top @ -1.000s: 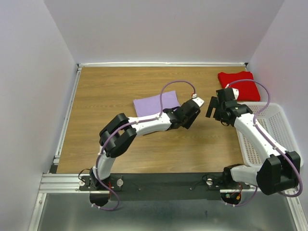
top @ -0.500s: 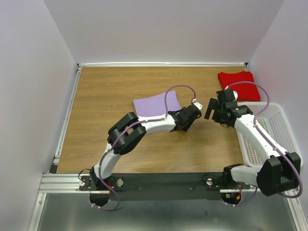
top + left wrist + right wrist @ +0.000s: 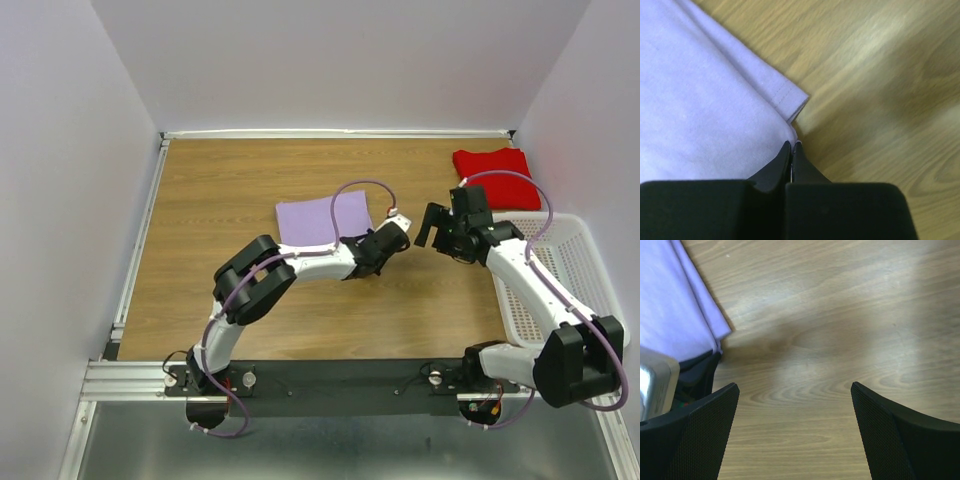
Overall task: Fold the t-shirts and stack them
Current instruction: Neatly place the folded tshirt to the corner
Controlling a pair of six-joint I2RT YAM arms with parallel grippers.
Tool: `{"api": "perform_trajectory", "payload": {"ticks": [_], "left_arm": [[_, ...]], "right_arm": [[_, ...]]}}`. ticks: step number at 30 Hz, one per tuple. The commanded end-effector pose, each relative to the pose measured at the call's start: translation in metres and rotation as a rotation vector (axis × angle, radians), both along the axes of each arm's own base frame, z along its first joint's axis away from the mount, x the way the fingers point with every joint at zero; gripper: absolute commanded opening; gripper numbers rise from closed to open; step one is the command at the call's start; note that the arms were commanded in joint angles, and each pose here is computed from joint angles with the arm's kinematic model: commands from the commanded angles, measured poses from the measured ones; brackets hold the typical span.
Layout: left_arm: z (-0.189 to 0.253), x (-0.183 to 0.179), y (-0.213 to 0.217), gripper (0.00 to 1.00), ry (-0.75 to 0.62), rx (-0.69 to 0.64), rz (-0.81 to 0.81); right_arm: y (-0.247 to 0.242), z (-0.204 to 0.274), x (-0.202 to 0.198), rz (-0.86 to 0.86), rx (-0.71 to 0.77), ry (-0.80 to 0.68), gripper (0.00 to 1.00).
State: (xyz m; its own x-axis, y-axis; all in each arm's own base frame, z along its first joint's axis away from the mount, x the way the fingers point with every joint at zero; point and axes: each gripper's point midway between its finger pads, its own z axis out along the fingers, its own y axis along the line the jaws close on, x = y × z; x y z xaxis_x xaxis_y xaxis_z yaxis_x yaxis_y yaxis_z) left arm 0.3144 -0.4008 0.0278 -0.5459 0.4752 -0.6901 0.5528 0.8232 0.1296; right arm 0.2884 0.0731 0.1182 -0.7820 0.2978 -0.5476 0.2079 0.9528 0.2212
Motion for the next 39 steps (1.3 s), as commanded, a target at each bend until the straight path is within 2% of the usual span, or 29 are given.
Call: {"api": "perform_trajectory", "payload": {"ticks": [1,6,12,16,20,26,31,39], "left_arm": [[0.019,-0.007,0.017,0.0,0.007,-0.041,0.022],[0.043,-0.015,0.021,0.0,-0.002,-0.127,0.024],[0.044,-0.021,0.031,0.0,0.014,-0.154,0.039],[0.05,-0.024,0.032,0.0,0.016,-0.18,0.036],[0.056,-0.025,0.031,0.0,0.016,-0.205,0.038],[0.066,-0.025,0.03,0.0,0.007,-0.236,0.036],[0.07,-0.027,0.03,0.0,0.011,-0.252,0.034],[0.078,-0.032,0.029,0.0,0.016,-0.289,0.031]], "right_arm": [[0.014,-0.003,0.014,0.011,0.076,-0.018,1.0],[0.034,-0.013,0.025,0.028,0.19,0.0,1.0],[0.054,-0.03,0.034,0.016,0.353,0.021,0.99],[0.082,-0.035,0.042,0.074,0.514,0.027,0.98],[0.096,-0.044,0.049,0.088,0.59,0.052,0.98],[0.117,-0.07,0.057,0.11,0.657,0.102,0.96],[0.152,-0.086,0.054,0.171,0.686,0.155,0.92],[0.2,-0.106,0.062,0.226,0.672,0.195,0.83]]}}
